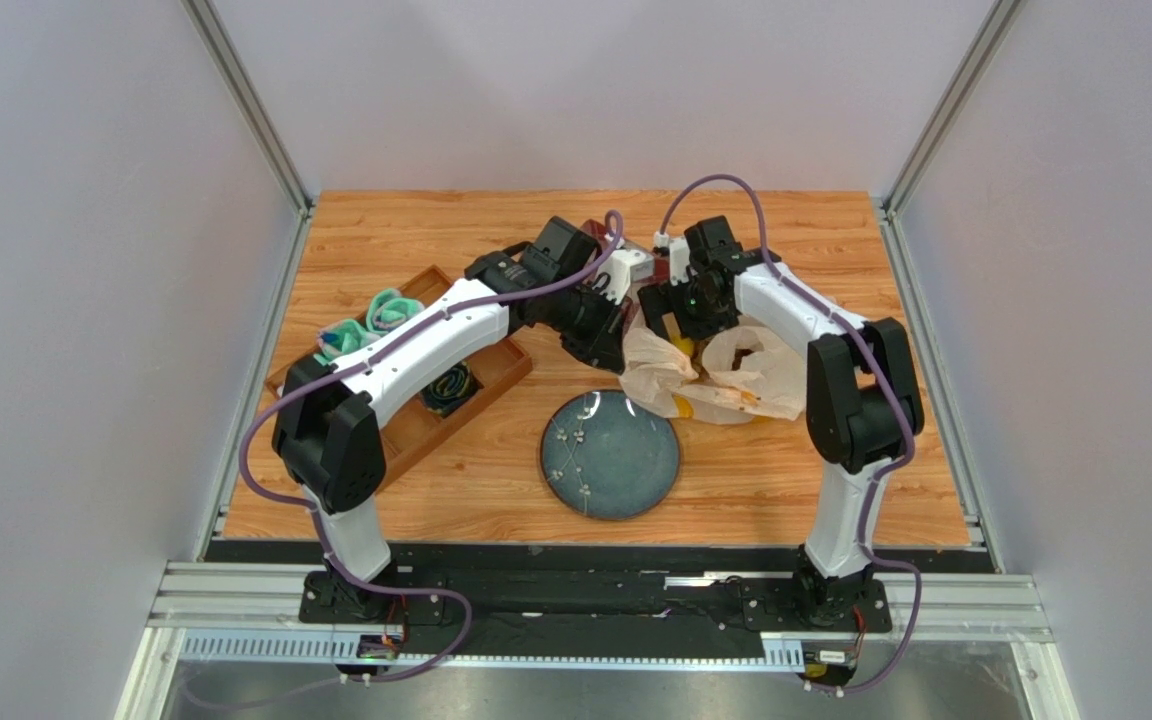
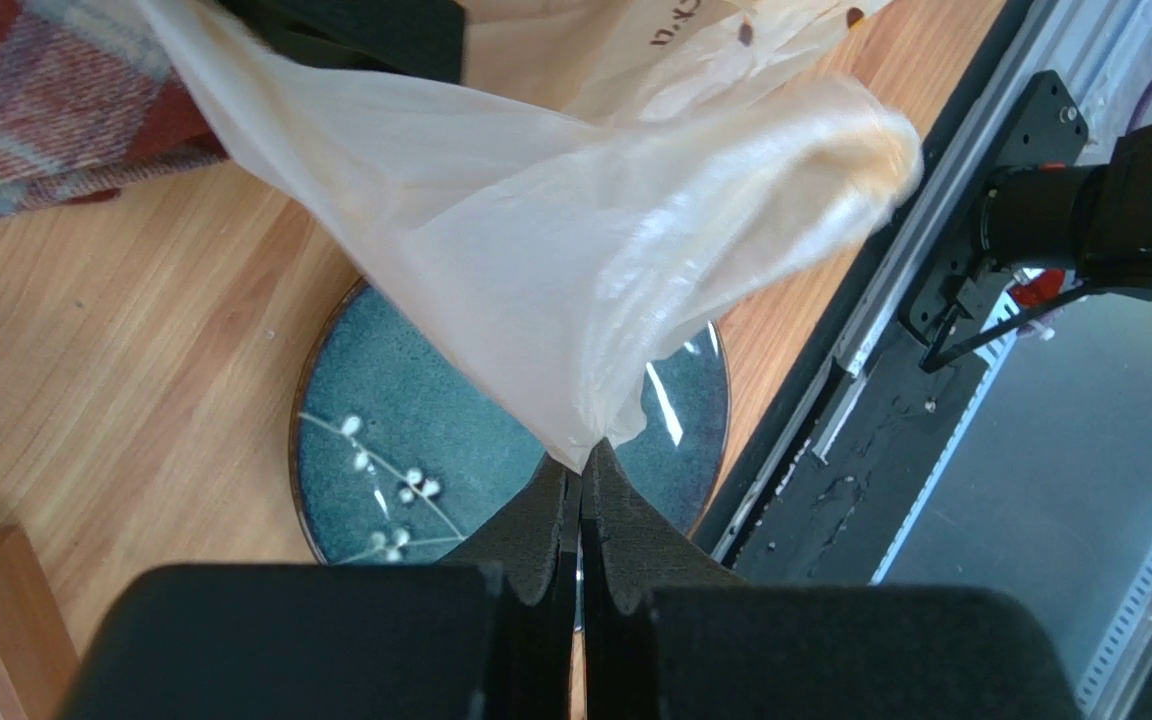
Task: Take the fake fruits out of the plastic bag
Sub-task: Take out the fake fruit from the plastic bag.
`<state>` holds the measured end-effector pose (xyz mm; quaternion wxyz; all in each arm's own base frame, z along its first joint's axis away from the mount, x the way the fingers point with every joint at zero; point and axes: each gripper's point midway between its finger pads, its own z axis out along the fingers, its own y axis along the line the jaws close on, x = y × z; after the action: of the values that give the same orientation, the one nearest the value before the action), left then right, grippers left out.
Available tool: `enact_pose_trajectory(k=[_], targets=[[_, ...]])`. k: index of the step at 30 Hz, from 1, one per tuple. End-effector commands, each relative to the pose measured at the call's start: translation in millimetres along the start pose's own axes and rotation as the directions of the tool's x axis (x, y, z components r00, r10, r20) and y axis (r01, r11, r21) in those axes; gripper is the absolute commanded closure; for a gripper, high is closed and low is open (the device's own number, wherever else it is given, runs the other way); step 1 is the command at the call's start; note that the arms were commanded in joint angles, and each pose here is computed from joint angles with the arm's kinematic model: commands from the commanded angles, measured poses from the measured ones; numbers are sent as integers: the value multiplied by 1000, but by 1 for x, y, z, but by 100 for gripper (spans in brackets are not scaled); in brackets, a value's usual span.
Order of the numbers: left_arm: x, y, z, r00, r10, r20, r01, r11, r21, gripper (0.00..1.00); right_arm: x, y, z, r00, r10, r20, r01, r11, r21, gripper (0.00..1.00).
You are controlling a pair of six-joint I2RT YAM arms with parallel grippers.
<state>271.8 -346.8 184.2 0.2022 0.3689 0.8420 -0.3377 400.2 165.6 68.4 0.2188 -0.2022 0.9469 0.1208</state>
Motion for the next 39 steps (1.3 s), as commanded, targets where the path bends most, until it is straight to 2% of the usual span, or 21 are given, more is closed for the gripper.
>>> enact_pose_trajectory(k=[1, 4, 5, 8, 9, 10, 12, 13, 14, 19, 23, 25, 32, 35, 37, 39], targets=[[-8, -13, -2, 1000, 0, 17, -1, 998, 59, 100, -25, 0, 13, 999, 28, 27, -29, 999, 17, 0], [-9, -13, -2, 1000, 2, 20, -3, 998, 64, 100, -26, -7, 23, 1000, 18, 5, -18, 998, 63, 2], [-10, -13, -1, 1000, 2, 21, -3, 998, 63, 100, -25, -8, 24, 1000, 8, 6, -9, 998, 68, 13], [-12, -12, -2, 1000, 9, 25, -10, 998, 57, 100, -22, -12, 13, 1000, -30, -7, 31, 996, 89, 32], [-13, -12, -3, 1000, 12, 28, -13, 998, 54, 100, -18, -14, 9, 999, -34, -13, 35, 995, 91, 36], [-15, -12, -3, 999, 17, 32, -19, 998, 52, 100, -23, -12, -9, 998, -54, 19, 53, 995, 85, 37], [-18, -11, -3, 999, 25, 40, -27, 999, 46, 100, -13, -8, -26, 997, -77, 8, 76, 994, 75, 40], [-22, -11, -5, 998, 39, 51, -41, 998, 44, 100, -18, -4, -48, 992, -112, 49, 109, 991, 72, 41], [-24, -10, -6, 997, 44, 57, -46, 998, 39, 100, -11, -1, -57, 992, -126, 32, 124, 990, 63, 43], [-40, -8, -11, 993, 69, 99, -72, 997, 31, 100, 10, 13, -109, 979, -204, 14, 203, 979, 13, 44], [-46, -9, -9, 992, 67, 110, -73, 996, 50, 100, 22, 20, -146, 959, -279, 46, 279, 960, 9, 44], [-52, -11, -7, 991, 65, 121, -74, 995, 73, 100, 21, 18, -165, 951, -300, 81, 297, 954, 47, 44], [-76, -1, -23, 978, 75, 194, -89, 994, 63, 100, 53, -5, -221, 916, -400, 28, 386, 900, 203, 43], [-84, 1, -26, 975, 84, 208, -101, 992, 75, 100, 59, 30, -251, 860, -491, 139, 484, 871, 82, 43], [-88, 1, -23, 974, 86, 212, -106, 990, 88, 100, 54, 69, -272, 778, -546, 311, 580, 815, -18, 40], [-91, -4, -19, 974, 77, 214, -106, 986, 129, 100, 56, 97, -269, 726, -587, 357, 646, 760, -64, 39]])
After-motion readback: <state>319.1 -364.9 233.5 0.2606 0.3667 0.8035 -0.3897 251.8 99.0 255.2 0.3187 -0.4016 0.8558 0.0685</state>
